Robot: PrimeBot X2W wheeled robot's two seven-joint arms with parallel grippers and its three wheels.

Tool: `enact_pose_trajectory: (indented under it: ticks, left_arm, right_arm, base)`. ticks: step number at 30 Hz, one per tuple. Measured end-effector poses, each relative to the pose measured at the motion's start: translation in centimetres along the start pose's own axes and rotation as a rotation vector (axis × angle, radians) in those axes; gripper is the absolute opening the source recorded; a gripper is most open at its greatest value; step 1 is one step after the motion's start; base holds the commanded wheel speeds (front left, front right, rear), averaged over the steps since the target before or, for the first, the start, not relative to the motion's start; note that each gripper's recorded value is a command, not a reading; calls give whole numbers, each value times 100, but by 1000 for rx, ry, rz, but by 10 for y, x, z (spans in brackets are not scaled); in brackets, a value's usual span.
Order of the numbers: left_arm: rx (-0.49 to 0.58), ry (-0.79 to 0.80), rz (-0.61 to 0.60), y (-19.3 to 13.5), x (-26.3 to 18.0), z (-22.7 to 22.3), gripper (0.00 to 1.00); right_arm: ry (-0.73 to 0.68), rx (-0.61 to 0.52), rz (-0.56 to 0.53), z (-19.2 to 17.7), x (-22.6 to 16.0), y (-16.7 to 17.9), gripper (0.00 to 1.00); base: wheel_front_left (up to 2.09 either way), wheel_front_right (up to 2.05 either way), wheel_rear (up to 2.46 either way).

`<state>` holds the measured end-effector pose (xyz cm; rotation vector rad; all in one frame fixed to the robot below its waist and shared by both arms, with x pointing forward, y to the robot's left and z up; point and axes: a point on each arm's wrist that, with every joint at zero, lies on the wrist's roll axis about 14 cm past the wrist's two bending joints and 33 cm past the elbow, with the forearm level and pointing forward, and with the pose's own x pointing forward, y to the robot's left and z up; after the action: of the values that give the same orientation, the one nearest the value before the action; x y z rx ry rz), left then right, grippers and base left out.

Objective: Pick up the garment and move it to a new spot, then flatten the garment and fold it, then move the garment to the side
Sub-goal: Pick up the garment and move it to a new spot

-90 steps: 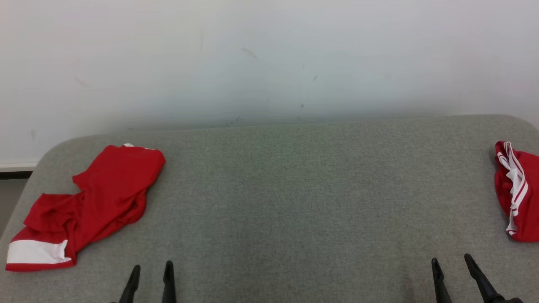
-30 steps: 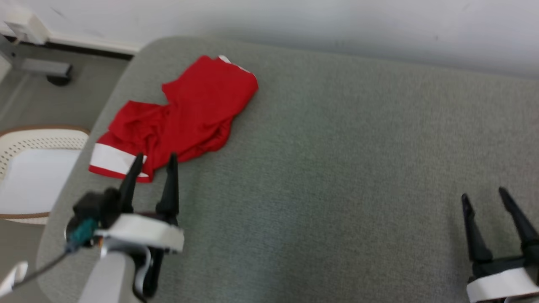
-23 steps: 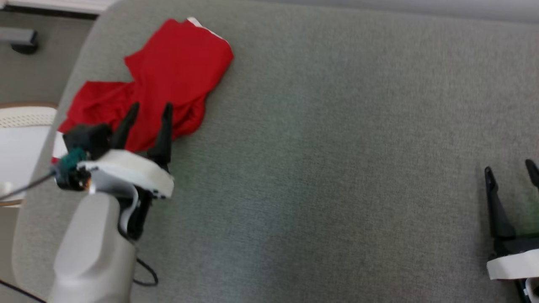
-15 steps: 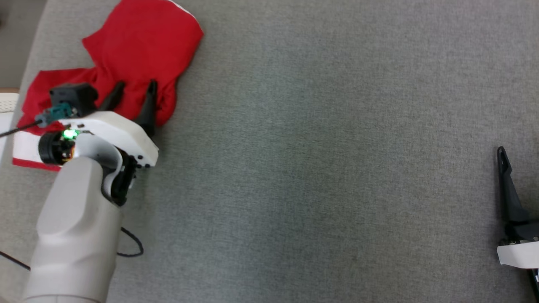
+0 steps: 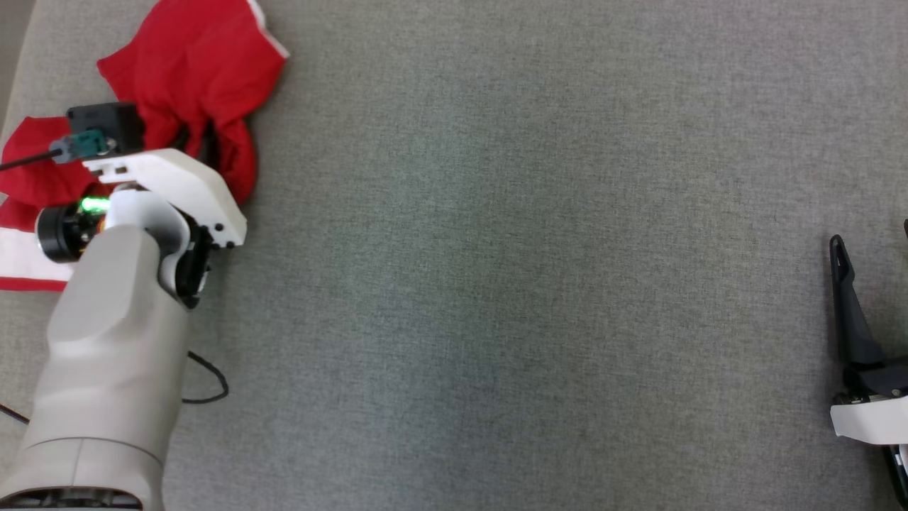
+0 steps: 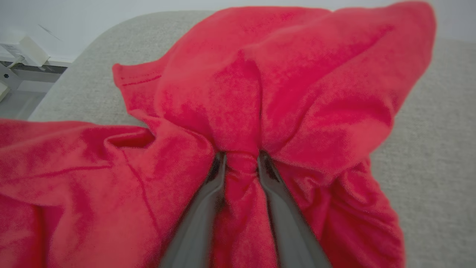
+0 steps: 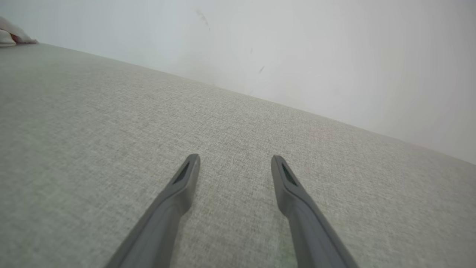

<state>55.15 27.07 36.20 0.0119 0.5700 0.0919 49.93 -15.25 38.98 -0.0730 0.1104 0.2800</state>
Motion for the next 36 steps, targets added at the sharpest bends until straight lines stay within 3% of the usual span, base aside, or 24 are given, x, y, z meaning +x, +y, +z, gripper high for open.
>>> enact_pose_trajectory:
  ticks: [7,14,24,36]
  left_arm:
    - [-156,-118,-5,0,-8,30,0]
    - [-204,-288,-96,-24,-30,97,0]
    - [-183,-456,-415,-115,-101,166,0]
    - [-167,-500,-900,-256,-226,175,0]
  right_arm:
    - [1,17,-23,7,-7,-3,100]
    - [-6,48,-42,18,-23,3,100]
    - [-68,92,-89,51,-49,5,100]
    - [-97,120,-204,65,-93,-16,100]
  base:
    - [0,0,0]
    - [0,0,0]
    - [0,0,0]
    - [0,0,0]
